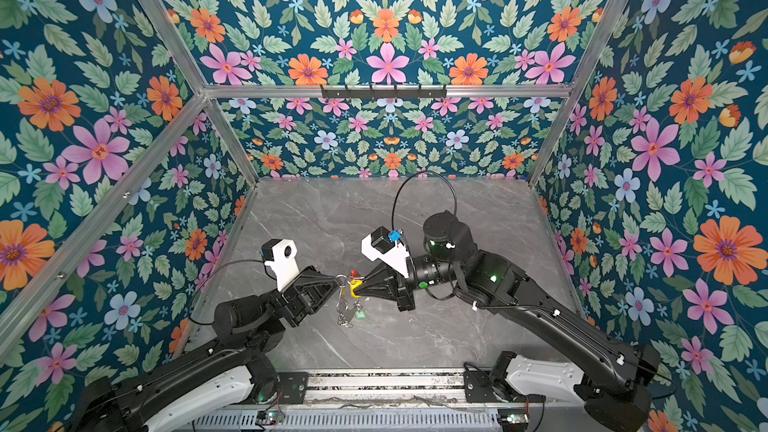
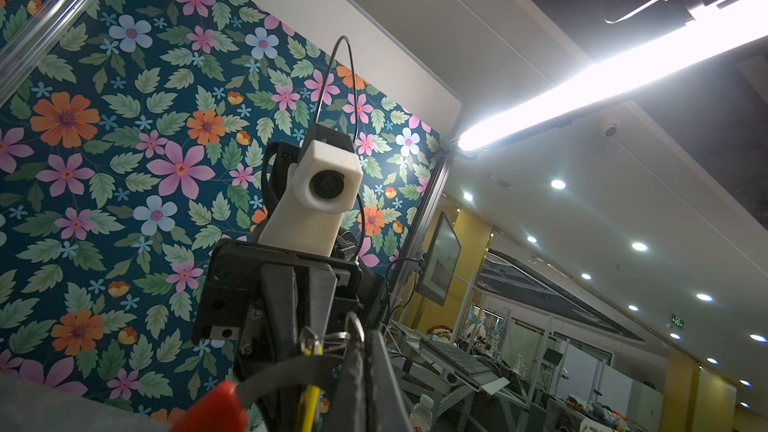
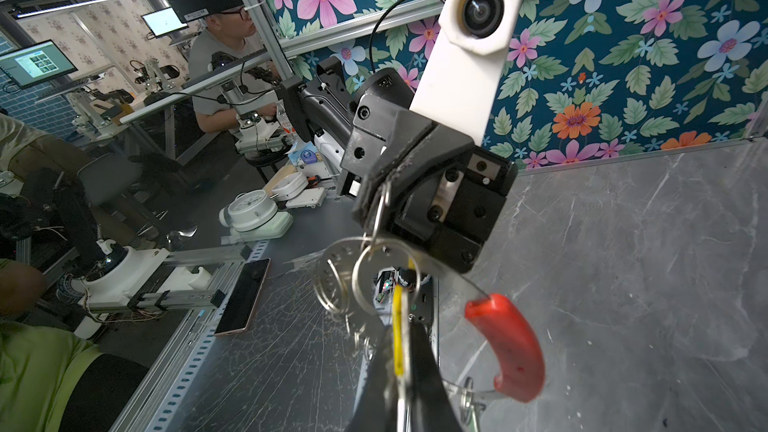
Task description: Remove the keys from the keyring
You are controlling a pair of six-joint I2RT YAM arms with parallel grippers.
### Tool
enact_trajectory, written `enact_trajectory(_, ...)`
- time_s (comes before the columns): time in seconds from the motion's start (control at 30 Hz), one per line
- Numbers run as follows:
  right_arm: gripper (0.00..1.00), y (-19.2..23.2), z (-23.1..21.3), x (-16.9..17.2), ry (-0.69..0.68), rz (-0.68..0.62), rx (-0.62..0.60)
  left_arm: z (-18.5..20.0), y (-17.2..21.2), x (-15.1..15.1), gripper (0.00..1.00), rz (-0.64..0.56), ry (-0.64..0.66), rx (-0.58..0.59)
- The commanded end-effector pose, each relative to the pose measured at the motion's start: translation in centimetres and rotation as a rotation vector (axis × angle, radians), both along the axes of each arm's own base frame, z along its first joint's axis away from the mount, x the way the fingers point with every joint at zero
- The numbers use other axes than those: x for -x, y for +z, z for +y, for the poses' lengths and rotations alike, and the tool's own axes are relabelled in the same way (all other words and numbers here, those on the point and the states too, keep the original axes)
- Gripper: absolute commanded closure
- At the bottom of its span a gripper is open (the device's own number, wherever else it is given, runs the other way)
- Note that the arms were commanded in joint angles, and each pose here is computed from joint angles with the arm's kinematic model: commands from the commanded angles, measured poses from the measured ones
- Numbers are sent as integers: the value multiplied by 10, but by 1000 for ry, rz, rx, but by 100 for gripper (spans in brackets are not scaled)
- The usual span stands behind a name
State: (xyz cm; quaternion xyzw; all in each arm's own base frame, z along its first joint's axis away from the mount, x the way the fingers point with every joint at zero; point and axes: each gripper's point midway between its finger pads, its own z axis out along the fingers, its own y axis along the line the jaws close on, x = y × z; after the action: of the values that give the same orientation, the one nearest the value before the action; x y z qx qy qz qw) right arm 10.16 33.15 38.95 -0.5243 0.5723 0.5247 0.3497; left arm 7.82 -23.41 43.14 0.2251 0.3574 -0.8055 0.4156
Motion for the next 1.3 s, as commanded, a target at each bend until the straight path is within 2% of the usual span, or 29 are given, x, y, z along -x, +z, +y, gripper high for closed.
enact_trajectory(0.0,100,-17,-1,-7,-56,38,65,33,33,23,100,-131,20,185)
enact_trajectory(0.63,100,-26,3,-7,-63,36,72,43,44,23,100,-117,21,250)
enact_trajectory(1.27,100,-31,7,-5,-72,21,77,44,47,19,100,-107,31,267)
